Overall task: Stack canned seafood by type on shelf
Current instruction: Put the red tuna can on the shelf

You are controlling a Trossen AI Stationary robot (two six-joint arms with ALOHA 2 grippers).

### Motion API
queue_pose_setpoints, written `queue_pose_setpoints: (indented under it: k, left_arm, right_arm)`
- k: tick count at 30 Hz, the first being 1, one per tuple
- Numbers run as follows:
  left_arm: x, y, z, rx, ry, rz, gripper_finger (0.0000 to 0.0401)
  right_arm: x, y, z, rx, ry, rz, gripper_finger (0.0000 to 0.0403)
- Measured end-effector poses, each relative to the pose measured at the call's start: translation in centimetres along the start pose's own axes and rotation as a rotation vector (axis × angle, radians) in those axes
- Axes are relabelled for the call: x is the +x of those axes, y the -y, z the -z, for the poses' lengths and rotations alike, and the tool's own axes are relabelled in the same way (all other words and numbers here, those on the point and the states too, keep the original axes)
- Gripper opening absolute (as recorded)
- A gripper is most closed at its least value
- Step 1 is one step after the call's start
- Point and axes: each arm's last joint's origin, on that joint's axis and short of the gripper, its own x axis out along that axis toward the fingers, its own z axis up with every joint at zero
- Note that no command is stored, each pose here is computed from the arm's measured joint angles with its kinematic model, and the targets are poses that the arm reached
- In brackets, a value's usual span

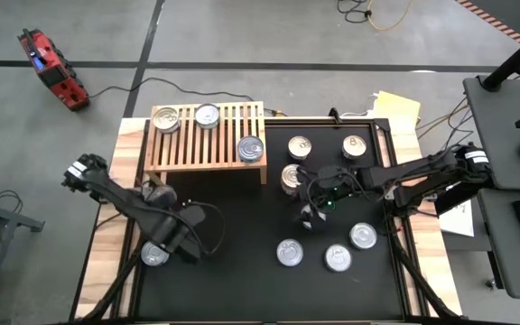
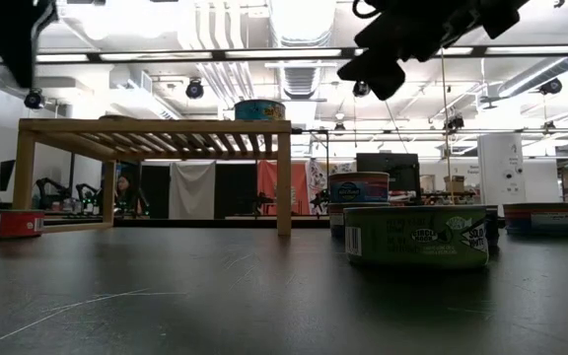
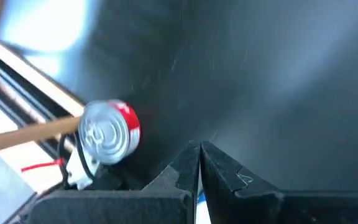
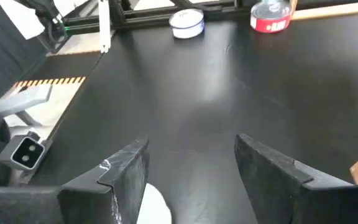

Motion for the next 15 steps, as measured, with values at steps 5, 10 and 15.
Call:
queue_pose_setpoints:
  k: [5,10,15]
  left_arm:
    - [3.3,0.3,0.8,0.027,-0.115,-0.1,0.0]
    - [5.4,-1.3,1.2,-0.009,-0.136,-0.103,0.0]
    - [7.1,-3.8,1.2,-0.087,-0.13,-0.063,0.0]
  right_arm:
    - [0.1,-0.4,0.5,0.023,-0.018,-0.013,0.0218]
    - [0.1,-0.6,0.5,0.018,-0.013,-0.019,0.021]
    - [0.1,-0.6,0.4,0.015,-0.001,-0.02,0.0205]
